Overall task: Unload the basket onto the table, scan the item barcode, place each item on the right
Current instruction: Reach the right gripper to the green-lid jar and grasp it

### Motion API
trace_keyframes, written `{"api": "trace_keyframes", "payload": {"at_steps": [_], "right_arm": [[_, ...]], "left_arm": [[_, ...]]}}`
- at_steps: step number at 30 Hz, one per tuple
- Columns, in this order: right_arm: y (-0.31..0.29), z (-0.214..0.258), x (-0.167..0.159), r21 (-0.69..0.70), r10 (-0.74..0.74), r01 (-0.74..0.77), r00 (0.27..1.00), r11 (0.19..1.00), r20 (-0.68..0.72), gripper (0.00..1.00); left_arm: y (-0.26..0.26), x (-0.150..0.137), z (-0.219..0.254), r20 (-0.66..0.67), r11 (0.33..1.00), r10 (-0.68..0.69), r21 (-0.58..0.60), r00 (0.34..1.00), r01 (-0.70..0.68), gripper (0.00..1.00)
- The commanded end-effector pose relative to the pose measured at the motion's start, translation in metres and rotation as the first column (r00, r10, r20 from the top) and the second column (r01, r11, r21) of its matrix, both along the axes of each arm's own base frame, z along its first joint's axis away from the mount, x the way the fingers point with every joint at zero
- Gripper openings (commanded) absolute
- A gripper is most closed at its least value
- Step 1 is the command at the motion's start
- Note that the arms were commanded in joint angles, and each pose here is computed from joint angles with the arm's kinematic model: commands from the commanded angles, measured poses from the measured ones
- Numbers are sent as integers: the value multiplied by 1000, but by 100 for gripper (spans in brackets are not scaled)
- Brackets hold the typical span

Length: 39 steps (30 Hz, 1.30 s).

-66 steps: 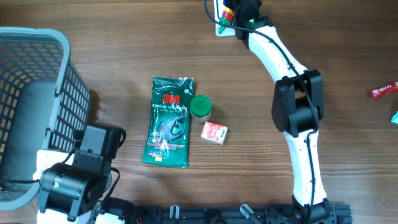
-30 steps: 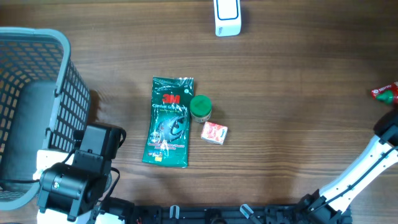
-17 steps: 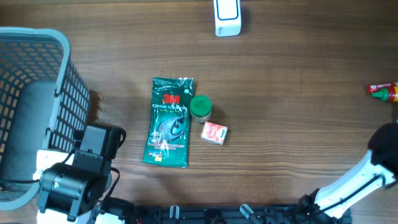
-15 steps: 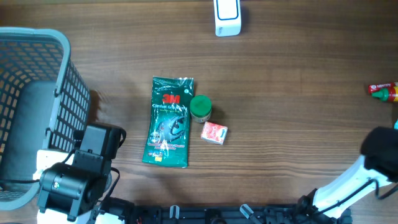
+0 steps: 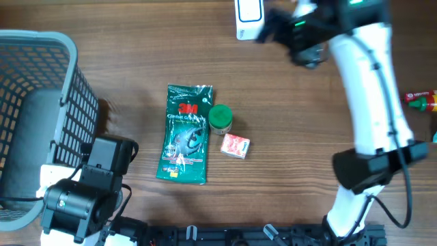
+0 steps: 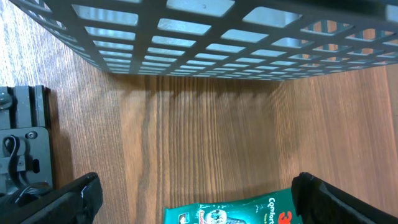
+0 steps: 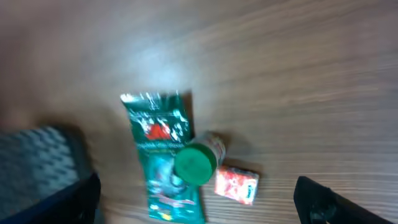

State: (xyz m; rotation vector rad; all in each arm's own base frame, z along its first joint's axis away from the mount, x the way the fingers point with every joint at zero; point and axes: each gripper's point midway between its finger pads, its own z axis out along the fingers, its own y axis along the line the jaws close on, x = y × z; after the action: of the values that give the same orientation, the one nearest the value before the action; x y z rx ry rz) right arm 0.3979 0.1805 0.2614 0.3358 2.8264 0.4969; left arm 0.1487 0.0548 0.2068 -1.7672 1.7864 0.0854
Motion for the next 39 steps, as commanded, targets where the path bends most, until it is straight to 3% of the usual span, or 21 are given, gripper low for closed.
{"api": "trace_keyframes", "payload": {"at_steps": [1, 6, 13, 24, 28, 32, 35, 38, 39], "right_arm": [[37, -56, -19, -247, 168, -167, 986, 955, -15, 100], [98, -135, -45, -340, 484, -461, 875, 819, -20, 100], [94, -163, -41, -394, 435, -399, 900, 828, 1, 100], [107, -211, -74, -242, 479, -484, 874, 841, -85, 100], [112, -215, -68, -241, 481, -480, 875, 843, -62, 100], [106, -241, -75, -255, 472, -492, 871, 833, -138, 99], [104, -243, -76, -259, 456, -479, 878, 839, -149, 94], [104, -243, -75, -260, 446, -469, 883, 844, -147, 68], [103, -243, -76, -259, 435, -461, 887, 849, -154, 67]], "left_arm": [[2, -1, 1, 3, 1000, 7, 9, 1000, -7, 100], [2, 0, 1, 4, 1000, 7, 9, 1000, -7, 100], [2, -1, 1, 3, 1000, 7, 9, 1000, -7, 100], [2, -1, 1, 3, 1000, 7, 9, 1000, -7, 100], [2, -1, 1, 3, 1000, 7, 9, 1000, -7, 100], [2, -1, 1, 3, 1000, 7, 9, 1000, -7, 100], [2, -1, 1, 3, 1000, 7, 9, 1000, -7, 100], [2, -1, 1, 3, 1000, 7, 9, 1000, -7, 100], [2, -1, 1, 3, 1000, 7, 9, 1000, -7, 100]]}}
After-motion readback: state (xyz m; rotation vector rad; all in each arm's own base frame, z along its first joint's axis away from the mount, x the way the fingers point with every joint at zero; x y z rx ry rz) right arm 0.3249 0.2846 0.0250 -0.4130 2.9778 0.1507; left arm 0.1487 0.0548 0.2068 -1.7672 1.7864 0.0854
